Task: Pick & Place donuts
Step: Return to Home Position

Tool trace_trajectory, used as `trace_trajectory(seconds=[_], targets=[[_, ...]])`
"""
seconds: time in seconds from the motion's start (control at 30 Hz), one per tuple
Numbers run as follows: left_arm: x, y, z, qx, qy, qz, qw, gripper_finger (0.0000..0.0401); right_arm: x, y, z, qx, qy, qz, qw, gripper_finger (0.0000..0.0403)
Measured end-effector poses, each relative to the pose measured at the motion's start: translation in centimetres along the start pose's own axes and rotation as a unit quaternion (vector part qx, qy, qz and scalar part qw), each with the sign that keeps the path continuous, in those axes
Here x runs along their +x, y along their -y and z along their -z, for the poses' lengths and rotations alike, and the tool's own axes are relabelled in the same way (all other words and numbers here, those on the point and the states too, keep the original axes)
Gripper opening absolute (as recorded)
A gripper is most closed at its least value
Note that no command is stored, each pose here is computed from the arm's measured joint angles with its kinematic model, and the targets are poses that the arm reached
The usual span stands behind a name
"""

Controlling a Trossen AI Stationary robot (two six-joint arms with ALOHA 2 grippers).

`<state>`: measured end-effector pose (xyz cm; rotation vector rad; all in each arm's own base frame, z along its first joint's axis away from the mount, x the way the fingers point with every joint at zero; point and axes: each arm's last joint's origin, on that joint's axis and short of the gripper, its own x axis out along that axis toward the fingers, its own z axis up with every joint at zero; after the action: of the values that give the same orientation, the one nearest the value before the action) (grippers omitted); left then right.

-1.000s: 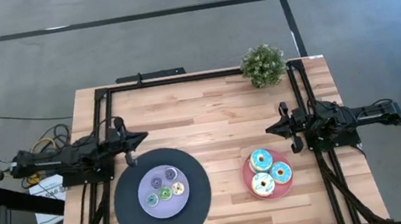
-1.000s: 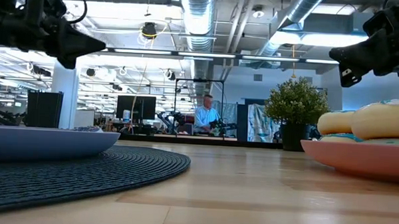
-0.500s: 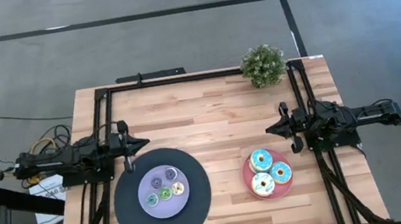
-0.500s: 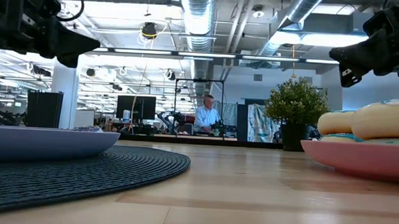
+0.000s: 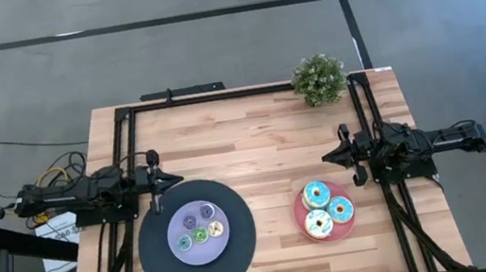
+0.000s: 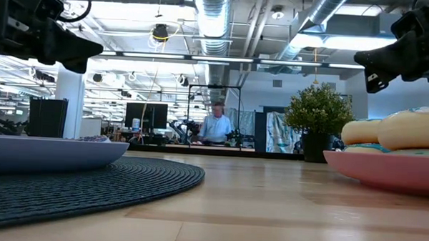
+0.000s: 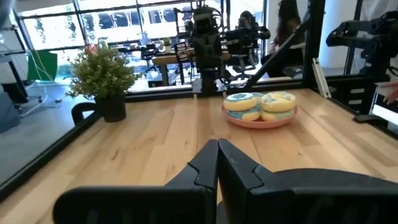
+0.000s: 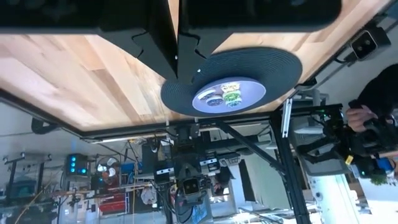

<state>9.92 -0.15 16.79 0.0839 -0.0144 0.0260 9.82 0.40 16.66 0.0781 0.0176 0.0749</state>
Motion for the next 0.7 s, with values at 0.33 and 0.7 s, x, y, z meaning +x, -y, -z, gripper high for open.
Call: trace_trajectory(seconds=[0.33,0.7], targets=[[0.00,-0.01,0.02,0.003,0.001,-0.002,1.000,0.0000,0.00,0.00,0.00,0.000,0.000,0.000,1.000,0.0000],[0.00,-0.02,0.04,0.003,0.001,-0.004,1.000,0.0000,0.00,0.00,0.01,0.000,0.000,0.000,1.000,0.0000]])
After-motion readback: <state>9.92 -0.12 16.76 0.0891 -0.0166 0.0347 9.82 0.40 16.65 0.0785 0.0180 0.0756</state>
